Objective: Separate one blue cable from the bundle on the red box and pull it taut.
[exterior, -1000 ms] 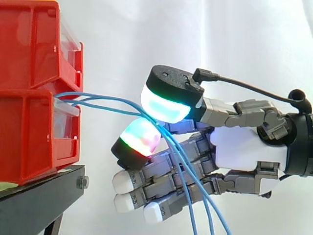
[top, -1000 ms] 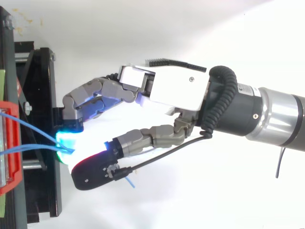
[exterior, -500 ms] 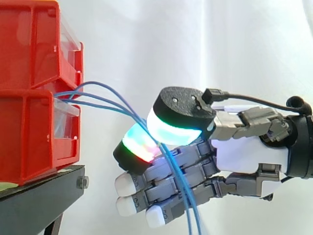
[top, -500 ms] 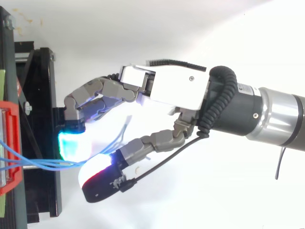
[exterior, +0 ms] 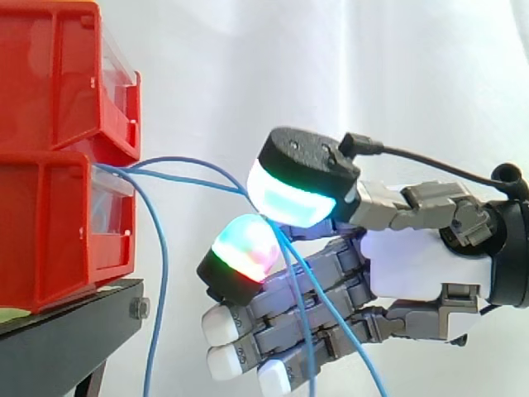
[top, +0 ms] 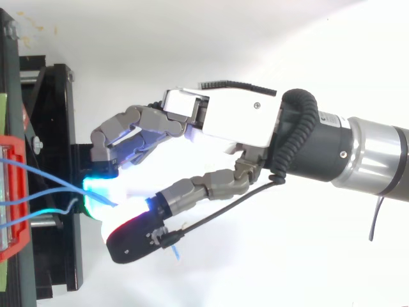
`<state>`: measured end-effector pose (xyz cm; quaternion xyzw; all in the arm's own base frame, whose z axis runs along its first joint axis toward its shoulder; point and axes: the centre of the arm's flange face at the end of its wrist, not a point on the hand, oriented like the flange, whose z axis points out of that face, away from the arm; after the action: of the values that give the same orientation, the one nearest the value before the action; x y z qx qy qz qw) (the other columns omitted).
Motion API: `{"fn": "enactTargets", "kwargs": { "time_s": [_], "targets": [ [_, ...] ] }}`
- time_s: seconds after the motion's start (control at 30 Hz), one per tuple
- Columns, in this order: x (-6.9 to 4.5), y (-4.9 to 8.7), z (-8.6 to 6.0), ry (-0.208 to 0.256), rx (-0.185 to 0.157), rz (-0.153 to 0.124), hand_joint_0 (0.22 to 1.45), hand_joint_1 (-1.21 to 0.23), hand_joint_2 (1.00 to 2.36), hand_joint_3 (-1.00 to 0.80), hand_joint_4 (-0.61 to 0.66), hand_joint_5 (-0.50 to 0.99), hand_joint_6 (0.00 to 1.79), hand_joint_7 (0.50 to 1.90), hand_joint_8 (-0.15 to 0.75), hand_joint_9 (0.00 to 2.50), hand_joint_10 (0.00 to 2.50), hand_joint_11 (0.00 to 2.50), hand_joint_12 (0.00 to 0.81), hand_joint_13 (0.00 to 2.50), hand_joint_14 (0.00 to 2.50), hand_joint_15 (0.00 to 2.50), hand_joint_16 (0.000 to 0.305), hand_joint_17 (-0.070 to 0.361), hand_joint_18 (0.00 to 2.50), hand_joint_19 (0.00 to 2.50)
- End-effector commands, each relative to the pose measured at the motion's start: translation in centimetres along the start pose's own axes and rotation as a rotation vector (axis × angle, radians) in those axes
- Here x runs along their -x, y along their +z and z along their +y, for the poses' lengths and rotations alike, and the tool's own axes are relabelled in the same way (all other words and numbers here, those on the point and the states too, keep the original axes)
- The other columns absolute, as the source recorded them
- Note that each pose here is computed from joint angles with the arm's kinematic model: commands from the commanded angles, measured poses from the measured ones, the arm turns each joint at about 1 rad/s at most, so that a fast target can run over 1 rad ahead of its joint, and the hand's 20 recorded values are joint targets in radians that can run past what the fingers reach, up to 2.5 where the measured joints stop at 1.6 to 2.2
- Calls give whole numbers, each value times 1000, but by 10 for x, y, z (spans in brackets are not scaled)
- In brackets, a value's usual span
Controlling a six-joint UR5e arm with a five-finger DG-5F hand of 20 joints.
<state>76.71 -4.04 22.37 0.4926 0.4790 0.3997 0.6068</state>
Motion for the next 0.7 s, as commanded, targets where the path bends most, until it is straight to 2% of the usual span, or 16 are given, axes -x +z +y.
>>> {"fn": "enactTargets", "kwargs": {
  "time_s": [0.0,0.2,0.27,0.33,0.43,0.5,0.67],
  "targets": [
    [0,0,1,1,1,0,468,-606,1000,-500,181,-147,856,1029,372,778,8,391,421,729,9,322,56,126,806,359],
    [0,0,0,0,0,0,440,-563,1000,-500,180,-143,847,1025,389,786,8,391,437,733,8,324,59,132,807,359],
    [0,0,0,0,0,0,467,-584,1000,-500,176,-143,844,1037,378,780,10,385,424,722,9,325,56,126,785,373],
    [0,0,0,0,0,0,555,-670,1007,-391,157,-140,841,1081,352,777,9,394,391,710,10,336,49,111,743,405],
    [0,0,0,1,1,0,559,-712,1013,-256,136,-138,846,1102,360,782,9,403,400,720,9,334,51,115,771,391],
    [0,0,0,0,2,0,565,-743,1012,-209,136,-138,852,1094,376,791,8,394,414,736,9,332,54,121,807,373],
    [0,1,1,0,4,1,586,-819,1017,-168,89,-152,866,1051,346,744,9,405,394,719,10,336,50,113,792,375]
  ]
}}
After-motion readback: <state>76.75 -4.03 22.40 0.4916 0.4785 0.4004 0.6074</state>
